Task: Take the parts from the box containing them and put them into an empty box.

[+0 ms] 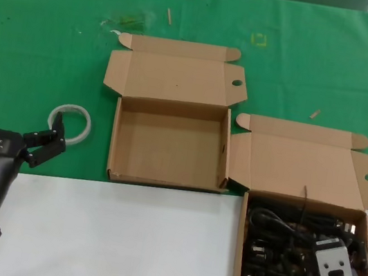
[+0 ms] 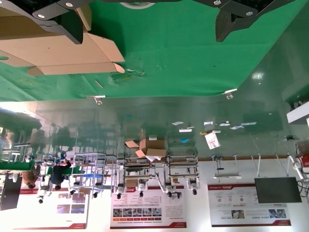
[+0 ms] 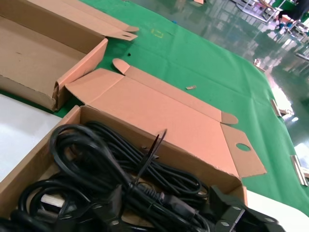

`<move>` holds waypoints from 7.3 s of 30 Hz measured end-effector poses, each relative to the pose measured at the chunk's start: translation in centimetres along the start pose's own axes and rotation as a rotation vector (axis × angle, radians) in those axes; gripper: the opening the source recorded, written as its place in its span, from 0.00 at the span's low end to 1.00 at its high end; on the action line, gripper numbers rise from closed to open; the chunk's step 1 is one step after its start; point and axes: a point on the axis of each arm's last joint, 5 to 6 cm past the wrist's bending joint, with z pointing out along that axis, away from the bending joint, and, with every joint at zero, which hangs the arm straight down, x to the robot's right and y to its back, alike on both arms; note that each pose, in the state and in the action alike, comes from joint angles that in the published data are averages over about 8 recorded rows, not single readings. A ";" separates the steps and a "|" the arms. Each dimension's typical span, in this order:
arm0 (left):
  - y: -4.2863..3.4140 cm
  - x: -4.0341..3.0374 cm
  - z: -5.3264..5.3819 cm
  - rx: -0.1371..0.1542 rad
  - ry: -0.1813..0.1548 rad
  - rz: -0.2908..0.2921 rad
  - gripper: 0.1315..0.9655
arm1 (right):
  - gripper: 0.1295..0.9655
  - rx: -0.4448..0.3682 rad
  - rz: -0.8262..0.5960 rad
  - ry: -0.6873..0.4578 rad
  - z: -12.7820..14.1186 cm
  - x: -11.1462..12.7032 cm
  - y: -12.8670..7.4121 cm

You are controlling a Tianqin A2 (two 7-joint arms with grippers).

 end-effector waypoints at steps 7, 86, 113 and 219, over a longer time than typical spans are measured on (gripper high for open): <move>0.00 0.00 0.0 0.000 0.000 0.000 1.00 | 0.53 -0.010 0.015 0.004 -0.6 0.1 0.5; 0.00 0.00 0.0 0.000 0.000 0.000 1.00 | 0.01 0.231 -0.032 0.059 -2.5 1.6 -11.8; 0.00 0.00 0.0 0.000 0.000 0.000 1.00 | 0.01 0.500 -0.122 -0.350 6.5 -9.3 -19.2; 0.00 0.00 0.0 0.000 0.000 0.000 1.00 | 0.58 0.311 0.057 -0.178 8.7 -4.0 -13.2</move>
